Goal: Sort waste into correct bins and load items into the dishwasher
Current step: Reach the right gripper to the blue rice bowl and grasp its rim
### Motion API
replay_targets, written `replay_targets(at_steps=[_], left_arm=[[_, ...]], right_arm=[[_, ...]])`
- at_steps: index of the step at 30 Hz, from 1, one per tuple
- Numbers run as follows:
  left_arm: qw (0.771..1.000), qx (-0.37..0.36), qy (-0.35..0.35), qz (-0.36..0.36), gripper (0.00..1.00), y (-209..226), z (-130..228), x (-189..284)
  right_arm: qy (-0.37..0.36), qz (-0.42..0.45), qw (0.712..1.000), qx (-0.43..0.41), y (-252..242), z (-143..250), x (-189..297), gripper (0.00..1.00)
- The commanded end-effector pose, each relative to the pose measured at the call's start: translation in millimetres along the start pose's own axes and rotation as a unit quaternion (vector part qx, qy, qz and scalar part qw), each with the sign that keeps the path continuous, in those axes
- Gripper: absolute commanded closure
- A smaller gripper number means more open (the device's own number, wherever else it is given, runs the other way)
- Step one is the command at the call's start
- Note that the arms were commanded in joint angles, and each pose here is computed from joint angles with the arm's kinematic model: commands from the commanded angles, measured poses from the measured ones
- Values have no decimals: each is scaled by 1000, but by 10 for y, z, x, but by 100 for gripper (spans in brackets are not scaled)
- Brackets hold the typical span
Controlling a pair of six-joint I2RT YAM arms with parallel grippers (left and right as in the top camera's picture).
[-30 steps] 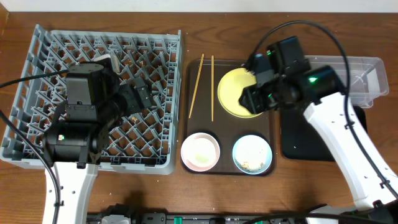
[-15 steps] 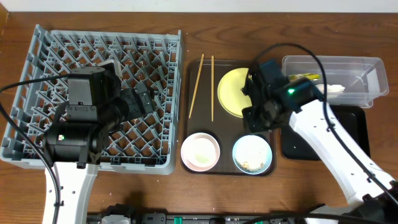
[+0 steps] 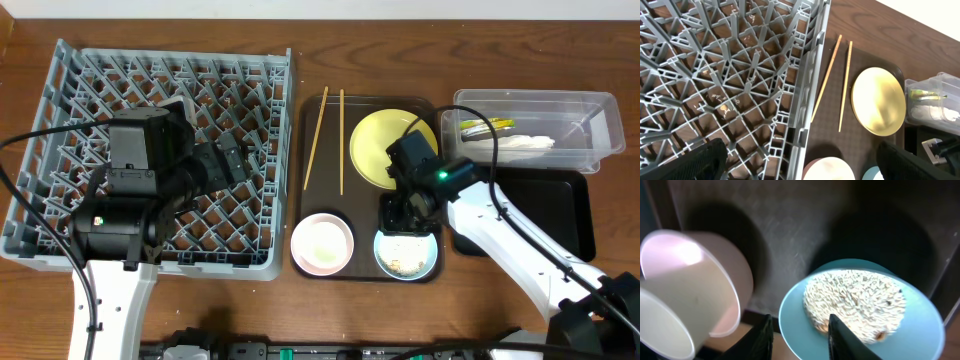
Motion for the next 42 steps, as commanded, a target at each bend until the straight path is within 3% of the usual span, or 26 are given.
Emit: replay_targets(at_steps=[1,8,15,16,19,24,27,32,38,42], left_arm=[[1000,-1,-6,5,2,-25,-44,48],[1000,0,-4,5,2,-23,-42,35],[1000,2,9,3,2,-11,-3,-3],[1000,3,12,3,2,-9,5,-7],[1000,4,18,2,2,-4,28,-19],[1000,4,20,2,2,-2,40,-23],[1000,4,20,2,2,-2,40,-23],[1000,5,22,1,2,-1,48,-23],[1000,5,24,1,2,0,56,-22],[1000,5,24,0,2,4,54,-22]], right_arm=[[-5,15,995,-102,-24,22,-57,67],[-53,44,989,-132,4,25,-191,67],[-40,77,984,-153,27,55,-522,63],[-35,81,984,-155,19,55,-556,64],[-31,79,984,-157,22,41,-593,85],[-33,76,984,-155,38,26,-581,99],[-33,76,985,-154,34,19,-578,99],[-34,73,988,-134,16,-22,-512,99],[-55,21,998,-4,156,-78,-178,99],[-66,-38,996,35,228,-73,118,99]])
Point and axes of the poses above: each gripper's point midway between its finger pads, its own x axis back along the fingers, its own y axis along the line the jaws close on, z = x × y, the point moved 5 cm from there along x, back along the fingers, and after that the axes turned 15 degrees about -x, right-handed, at the moved point
